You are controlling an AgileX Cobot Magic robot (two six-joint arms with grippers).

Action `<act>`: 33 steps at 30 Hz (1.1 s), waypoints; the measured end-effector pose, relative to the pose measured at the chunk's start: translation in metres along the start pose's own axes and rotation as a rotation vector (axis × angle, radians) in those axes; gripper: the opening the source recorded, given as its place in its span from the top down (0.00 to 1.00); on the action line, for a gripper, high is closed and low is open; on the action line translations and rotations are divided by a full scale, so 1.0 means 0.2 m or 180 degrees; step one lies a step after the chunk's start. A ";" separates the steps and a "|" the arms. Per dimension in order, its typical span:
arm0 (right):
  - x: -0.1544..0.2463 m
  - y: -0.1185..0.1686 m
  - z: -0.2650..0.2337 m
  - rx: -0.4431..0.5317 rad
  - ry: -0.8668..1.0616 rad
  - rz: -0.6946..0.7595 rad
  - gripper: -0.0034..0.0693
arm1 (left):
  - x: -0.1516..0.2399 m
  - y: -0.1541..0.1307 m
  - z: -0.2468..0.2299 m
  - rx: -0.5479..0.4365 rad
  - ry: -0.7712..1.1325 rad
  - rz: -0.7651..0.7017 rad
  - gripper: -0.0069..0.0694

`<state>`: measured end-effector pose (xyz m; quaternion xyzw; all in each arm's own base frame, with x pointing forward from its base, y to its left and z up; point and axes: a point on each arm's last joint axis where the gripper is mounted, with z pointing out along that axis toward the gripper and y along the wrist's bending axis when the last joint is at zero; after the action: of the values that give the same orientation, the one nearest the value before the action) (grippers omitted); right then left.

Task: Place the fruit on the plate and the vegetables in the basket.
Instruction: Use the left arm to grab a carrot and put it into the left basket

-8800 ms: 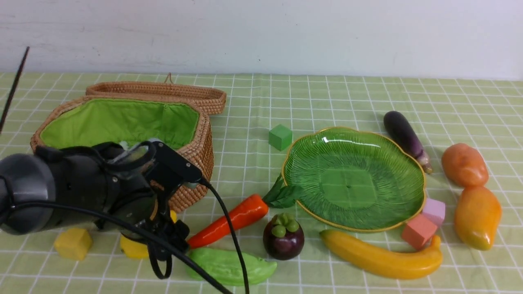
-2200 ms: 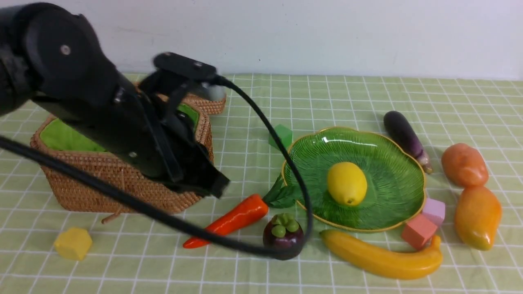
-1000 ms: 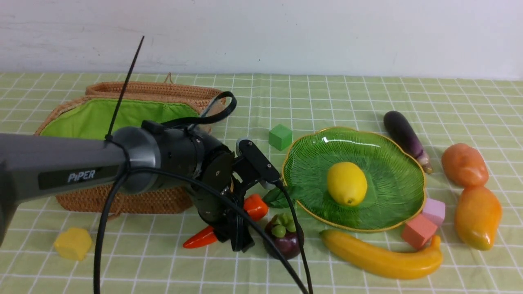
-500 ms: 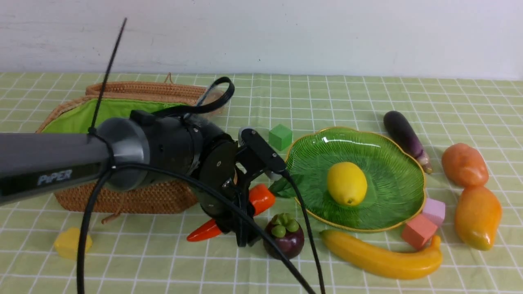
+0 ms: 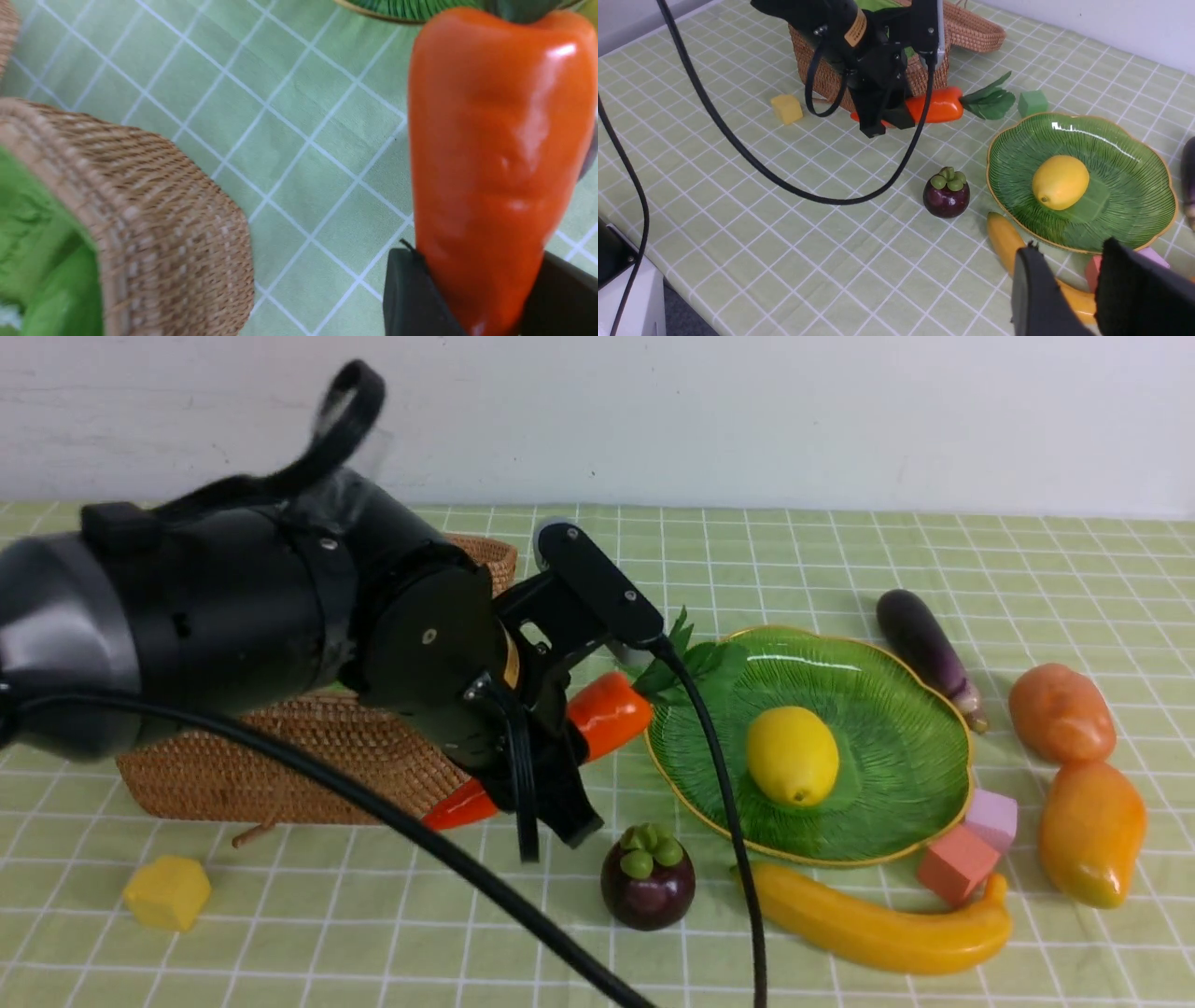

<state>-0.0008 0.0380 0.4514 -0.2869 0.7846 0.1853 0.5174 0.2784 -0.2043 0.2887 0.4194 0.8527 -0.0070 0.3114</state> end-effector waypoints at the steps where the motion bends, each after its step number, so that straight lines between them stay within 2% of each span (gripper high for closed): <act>1: 0.00 0.00 0.00 0.0000 0.0000 0.0000 0.66 | 0.00 0.00 -0.02 -0.0011 -0.0037 -0.0004 0.55; 13: 0.00 0.00 0.00 0.0017 -0.0013 -0.0003 0.66 | -0.01 0.04 -0.17 -0.0180 -0.0239 0.0046 0.55; 19: -0.06 -0.02 0.00 0.0148 -0.0421 0.0002 0.66 | -0.02 0.10 -0.21 -0.0610 -0.0316 0.0132 0.55; 24: -0.10 -0.02 -0.01 0.0157 -0.0673 0.0038 0.66 | 0.01 0.25 -0.23 -0.1052 -0.0342 -0.0022 0.55; 33: -0.10 -0.02 -0.01 0.0125 -0.0684 0.0056 0.66 | 0.10 0.50 -0.24 -0.1392 -0.0387 -0.0321 0.55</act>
<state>0.0073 0.0393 0.4703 -0.2483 0.7306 0.2041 0.6024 0.3166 -0.1114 0.3406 0.2976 0.8335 0.1371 0.4449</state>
